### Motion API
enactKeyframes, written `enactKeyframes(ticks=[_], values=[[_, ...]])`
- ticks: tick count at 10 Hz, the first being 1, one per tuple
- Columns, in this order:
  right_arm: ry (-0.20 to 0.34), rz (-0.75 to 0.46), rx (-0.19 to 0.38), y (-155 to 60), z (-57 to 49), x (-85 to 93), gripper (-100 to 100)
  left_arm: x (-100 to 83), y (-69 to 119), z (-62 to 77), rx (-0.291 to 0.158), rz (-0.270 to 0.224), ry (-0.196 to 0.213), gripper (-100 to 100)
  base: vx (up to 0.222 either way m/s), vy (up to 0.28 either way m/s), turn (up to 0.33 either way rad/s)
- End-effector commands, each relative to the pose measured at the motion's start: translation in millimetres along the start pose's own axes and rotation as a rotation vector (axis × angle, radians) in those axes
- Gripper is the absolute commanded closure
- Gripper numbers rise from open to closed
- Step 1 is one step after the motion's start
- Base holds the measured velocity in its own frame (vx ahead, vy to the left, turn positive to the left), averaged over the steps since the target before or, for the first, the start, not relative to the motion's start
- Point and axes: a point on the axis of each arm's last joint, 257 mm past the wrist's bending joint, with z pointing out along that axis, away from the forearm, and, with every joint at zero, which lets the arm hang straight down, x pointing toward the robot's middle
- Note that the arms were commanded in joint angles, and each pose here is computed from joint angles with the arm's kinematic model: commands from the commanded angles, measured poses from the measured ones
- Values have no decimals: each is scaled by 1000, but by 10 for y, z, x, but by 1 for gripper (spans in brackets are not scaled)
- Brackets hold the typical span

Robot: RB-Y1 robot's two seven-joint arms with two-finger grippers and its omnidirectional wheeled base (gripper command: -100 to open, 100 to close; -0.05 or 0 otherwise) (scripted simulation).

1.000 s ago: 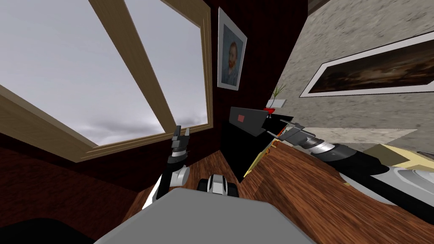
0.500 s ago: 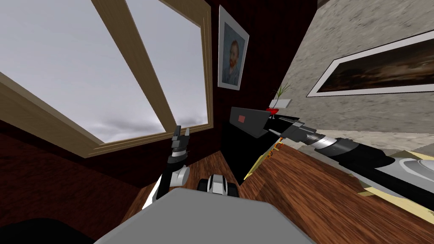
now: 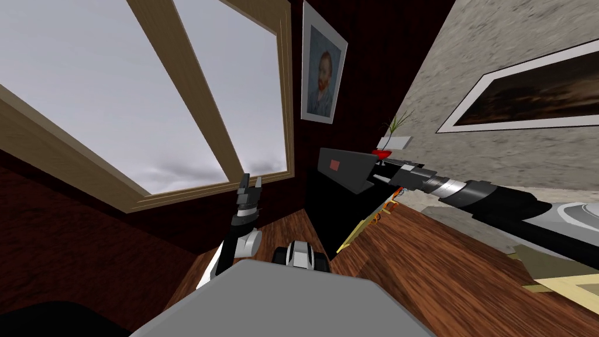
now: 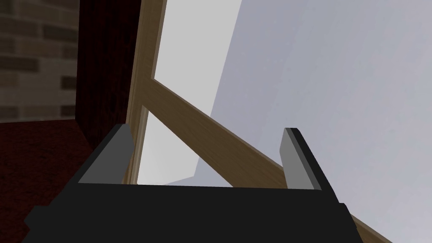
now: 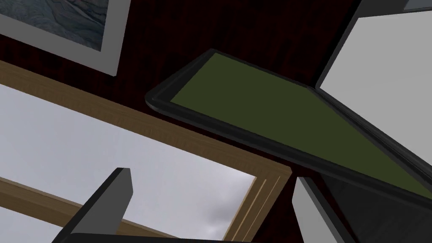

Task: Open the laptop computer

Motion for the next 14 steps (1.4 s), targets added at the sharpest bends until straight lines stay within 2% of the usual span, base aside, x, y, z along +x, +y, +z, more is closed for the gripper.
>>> enactKeyframes(ticks=[1, 4, 6, 7, 8, 9, 14], values=[[-13, -133, -31, -59, 51, 60, -100, 0, 0, 0, 0, 0, 0, 0, 35, -52, 64], [-31, -246, -56, -137, 117, 89, -100, 0, 0, 0, 0, 0, 0, 0, 18, -40, 58], [-27, -225, -51, -123, 104, 85, -100, 0, 0, 0, 0, 0, 0, 0, 4, -10, 7], [-27, -224, -51, -122, 104, 85, 100, 0, 0, 0, 0, 0, 0, 0, 0, 0, 0], [-13, -147, -57, -70, 44, 199, 100, 0, 0, 0, 0, 0, 0, 0, 4, -25, 85], [-13, -147, -57, -70, 44, 199, 100, 0, 0, 0, 0, 0, 0, 0, 13, -45, 53], [29, 51, -69, 96, -137, 483, 100, 0, 0, 0, 0, 0, 0, 0, 12, -39, 66]])
